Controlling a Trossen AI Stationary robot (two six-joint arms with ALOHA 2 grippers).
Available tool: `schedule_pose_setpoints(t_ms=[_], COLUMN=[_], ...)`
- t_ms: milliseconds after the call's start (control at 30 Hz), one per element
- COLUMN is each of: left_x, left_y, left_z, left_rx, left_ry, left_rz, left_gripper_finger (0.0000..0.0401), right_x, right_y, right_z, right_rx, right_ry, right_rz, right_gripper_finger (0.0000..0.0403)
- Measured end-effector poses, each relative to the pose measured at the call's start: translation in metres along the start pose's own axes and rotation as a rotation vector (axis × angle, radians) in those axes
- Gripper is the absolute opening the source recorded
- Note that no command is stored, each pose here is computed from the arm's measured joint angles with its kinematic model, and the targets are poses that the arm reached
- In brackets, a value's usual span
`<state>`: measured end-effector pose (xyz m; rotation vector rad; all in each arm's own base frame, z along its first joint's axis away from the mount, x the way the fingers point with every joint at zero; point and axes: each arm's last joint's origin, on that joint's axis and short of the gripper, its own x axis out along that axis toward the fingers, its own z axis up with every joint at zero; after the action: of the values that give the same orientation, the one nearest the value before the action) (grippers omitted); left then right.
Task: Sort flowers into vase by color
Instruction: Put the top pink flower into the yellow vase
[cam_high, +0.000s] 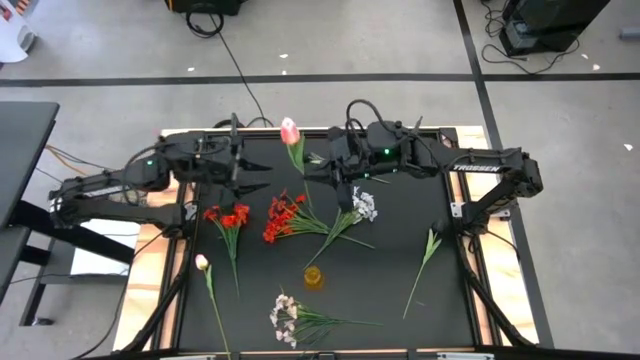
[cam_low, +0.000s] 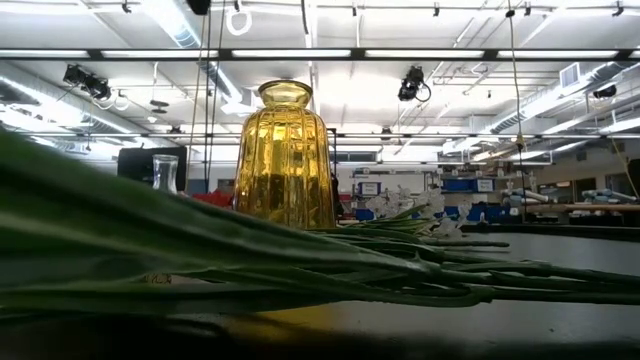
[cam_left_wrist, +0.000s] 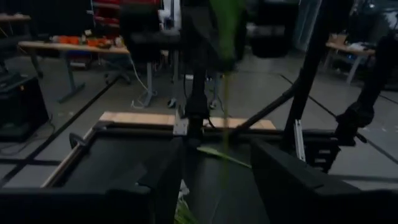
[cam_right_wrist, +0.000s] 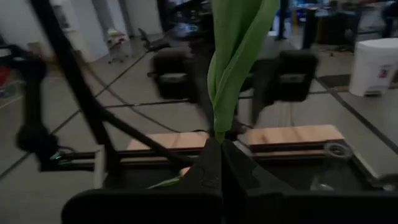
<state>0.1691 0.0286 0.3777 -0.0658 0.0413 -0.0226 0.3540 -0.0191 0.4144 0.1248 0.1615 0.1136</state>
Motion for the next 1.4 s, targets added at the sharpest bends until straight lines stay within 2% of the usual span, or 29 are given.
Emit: schedule_pose_setpoints(t_ms=[200,400,567,833,1067,1267,1400], left_x=[-0.026,-0.035,-0.033,-0.027,-0.026,-0.025,-0.025], left_y=[-0.005,-0.007,-0.006,-0.005,-0.005,-0.005,-0.005], left_z=[0.010,0.013,0.012,0.011,0.010,0.010,0.010], left_rx=[0.016,0.022,0.017,0.014,0.008,0.007,0.007], left_ry=[-0.078,-0.108,-0.098,-0.083,-0.077,-0.074,-0.074], left_rz=[0.058,0.058,0.059,0.060,0.061,0.061,0.061], left_gripper_finger=[0.0197,0.0197,0.0197,0.0197,0.0197,0.0197,0.0197], right_x=[0.003,0.005,0.015,0.017,0.018,0.016,0.015], right_y=[0.022,0.039,0.047,0.062,0.061,0.067,0.070], right_z=[-0.003,-0.004,-0.037,-0.074,-0.107,-0.133,-0.137], right_rx=[-0.018,-0.041,-0.030,-0.027,-0.021,-0.062,-0.102], right_ry=[0.006,-0.004,0.033,-0.010,-0.129,-0.103,-0.132], right_rz=[0.030,0.078,0.134,0.245,0.322,0.323,0.319], right_gripper_finger=[0.0000,0.0000,0.0000,0.0000,0.0000,0.0000,0.0000])
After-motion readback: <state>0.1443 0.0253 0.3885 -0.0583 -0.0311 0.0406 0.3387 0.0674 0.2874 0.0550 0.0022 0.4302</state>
